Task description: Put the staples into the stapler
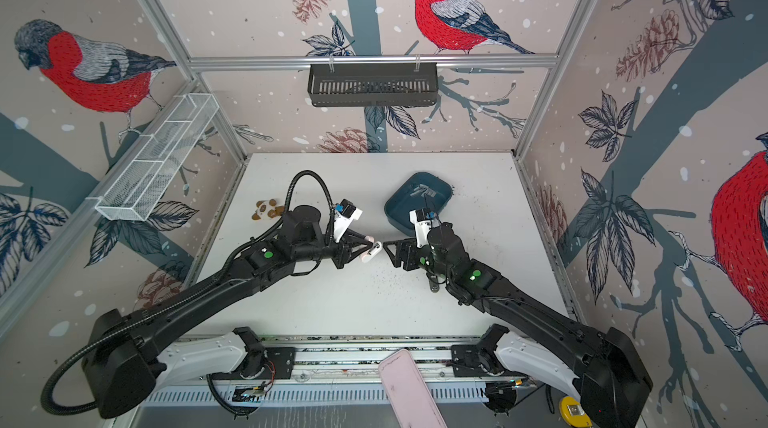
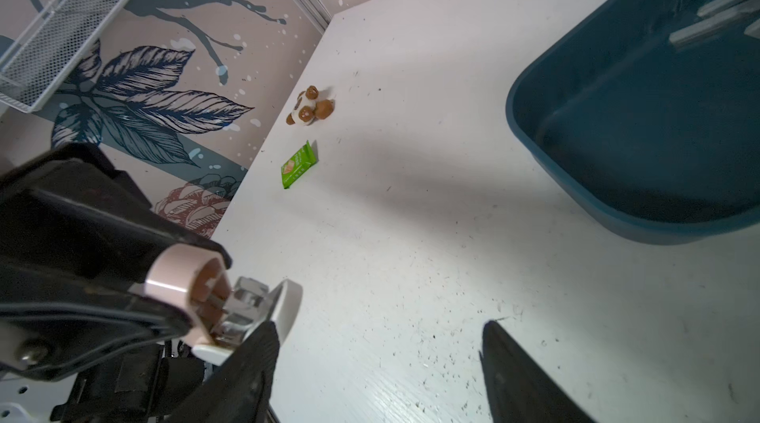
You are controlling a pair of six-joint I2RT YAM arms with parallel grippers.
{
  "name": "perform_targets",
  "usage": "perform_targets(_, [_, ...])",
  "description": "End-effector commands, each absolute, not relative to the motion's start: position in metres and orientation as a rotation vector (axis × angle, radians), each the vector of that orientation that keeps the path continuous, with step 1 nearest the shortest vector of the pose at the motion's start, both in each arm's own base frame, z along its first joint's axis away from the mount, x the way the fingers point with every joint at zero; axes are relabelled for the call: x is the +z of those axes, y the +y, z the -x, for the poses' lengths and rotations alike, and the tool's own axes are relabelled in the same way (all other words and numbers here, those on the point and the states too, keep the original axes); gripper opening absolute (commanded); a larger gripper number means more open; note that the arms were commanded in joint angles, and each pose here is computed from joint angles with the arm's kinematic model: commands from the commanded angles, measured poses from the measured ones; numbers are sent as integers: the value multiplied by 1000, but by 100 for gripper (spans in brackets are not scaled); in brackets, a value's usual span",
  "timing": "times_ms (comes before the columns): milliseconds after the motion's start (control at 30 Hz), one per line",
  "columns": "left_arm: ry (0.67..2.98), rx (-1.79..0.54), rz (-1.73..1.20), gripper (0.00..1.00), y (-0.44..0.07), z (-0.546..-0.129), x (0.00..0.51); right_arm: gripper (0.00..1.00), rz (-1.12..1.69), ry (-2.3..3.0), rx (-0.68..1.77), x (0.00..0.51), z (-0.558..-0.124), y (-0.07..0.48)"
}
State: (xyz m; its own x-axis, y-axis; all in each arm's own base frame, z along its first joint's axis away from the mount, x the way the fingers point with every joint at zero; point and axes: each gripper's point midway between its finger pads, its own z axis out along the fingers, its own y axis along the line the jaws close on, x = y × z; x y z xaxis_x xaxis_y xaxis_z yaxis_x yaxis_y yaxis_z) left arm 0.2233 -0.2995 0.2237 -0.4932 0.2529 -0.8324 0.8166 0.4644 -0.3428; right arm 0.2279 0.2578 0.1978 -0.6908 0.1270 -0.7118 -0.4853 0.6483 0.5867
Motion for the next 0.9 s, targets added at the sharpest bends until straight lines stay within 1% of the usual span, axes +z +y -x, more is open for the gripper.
perform_targets(0, [1940,-1014,-936,11,-305,-221,232,79,306,2038,1164,222,-224,271])
perform_targets(333, [1919,-1033,-944,11,-306,-219,240,79,337,2101,1189,207,-229,286])
perform_targets(533, [1891,-1042,-917,10,-305,-219,250,79,312,2172,1100,185,-231,278])
perform_targets(667, [1857,-1069,-894,10,-307,-220,260,79,366,2201,1096,173,-222,283])
perform_targets(867, [1825,-1098,-879,9,-310,-222,270,79,459,2187,1124,174,-208,298])
